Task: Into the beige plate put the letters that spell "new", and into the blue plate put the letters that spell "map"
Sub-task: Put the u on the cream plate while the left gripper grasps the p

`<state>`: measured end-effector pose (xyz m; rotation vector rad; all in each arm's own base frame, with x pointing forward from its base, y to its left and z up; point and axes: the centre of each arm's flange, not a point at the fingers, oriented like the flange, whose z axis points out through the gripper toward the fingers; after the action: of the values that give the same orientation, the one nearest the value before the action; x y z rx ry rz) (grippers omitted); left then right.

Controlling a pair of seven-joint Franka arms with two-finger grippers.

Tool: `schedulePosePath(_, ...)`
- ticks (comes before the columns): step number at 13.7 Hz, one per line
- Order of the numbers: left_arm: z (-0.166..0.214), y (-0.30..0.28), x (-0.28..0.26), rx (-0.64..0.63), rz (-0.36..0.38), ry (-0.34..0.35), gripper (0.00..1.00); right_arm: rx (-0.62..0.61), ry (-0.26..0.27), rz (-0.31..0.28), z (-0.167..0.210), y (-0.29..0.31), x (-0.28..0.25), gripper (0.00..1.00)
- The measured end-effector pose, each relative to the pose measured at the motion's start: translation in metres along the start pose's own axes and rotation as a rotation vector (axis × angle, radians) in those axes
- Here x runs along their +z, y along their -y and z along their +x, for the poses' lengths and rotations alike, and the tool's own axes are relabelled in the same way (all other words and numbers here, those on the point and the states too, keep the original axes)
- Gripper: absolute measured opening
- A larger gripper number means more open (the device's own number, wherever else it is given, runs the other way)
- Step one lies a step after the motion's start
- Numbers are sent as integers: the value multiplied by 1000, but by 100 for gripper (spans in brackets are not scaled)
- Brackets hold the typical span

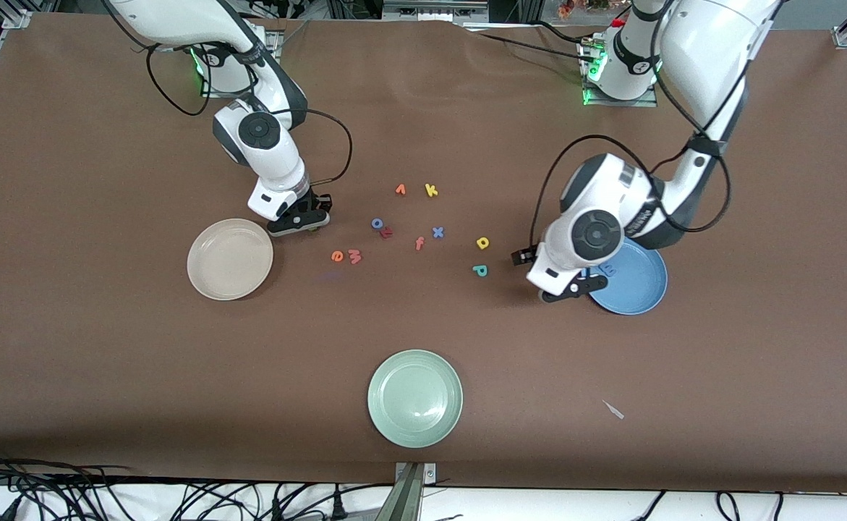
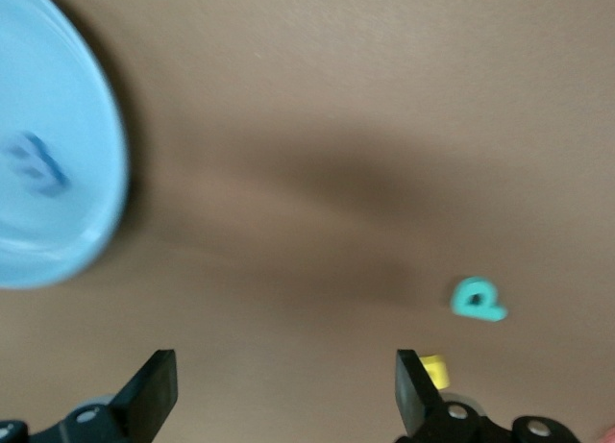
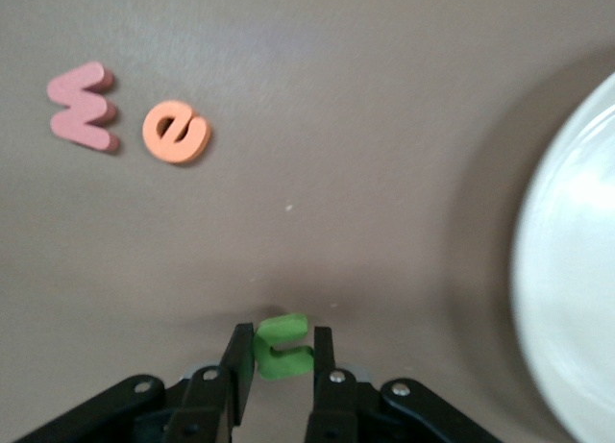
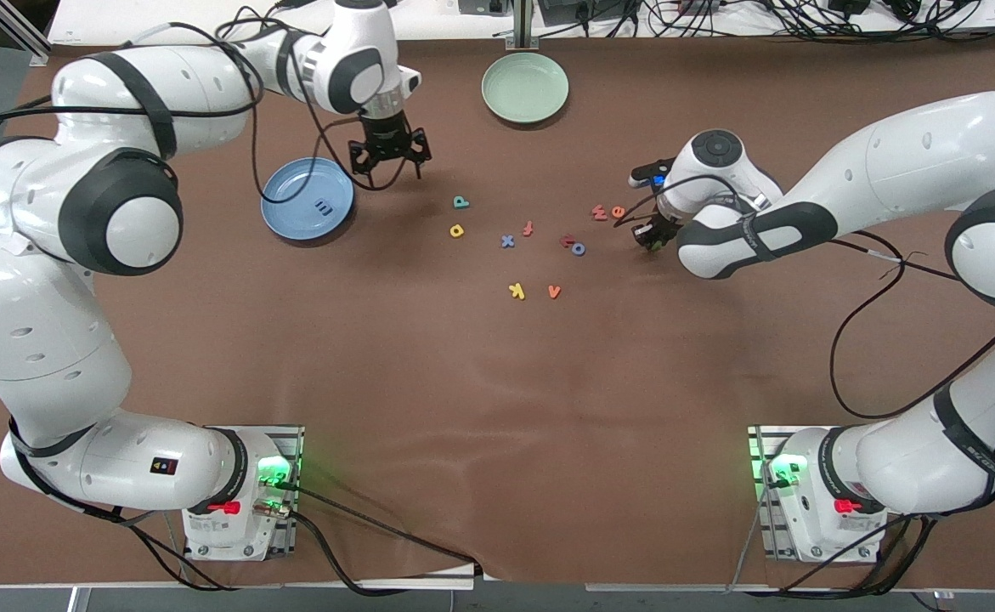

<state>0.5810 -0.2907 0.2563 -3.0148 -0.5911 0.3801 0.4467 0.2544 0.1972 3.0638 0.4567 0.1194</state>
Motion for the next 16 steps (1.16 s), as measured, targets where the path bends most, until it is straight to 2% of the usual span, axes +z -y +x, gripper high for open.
schedulePosePath(4,2,-24,34,-277,-81,-23,96,-91,30,-90,31,-22,-55,29)
schedulePosePath(7,-4,-40,51,-443,-122,-23,94,-161,54,-84,57,-73,-83,29)
schedulePosePath(12,-31,-73,74,-527,-180,-28,84,-251,77,-91,67,-181,-89,29)
schedulePosePath(14,-28,-72,78,-533,-177,-26,83,-246,95,-91,65,-198,-84,29)
schedulePosePath(16,-26,-70,81,-537,-174,-26,81,-204,114,-52,62,-201,-70,29)
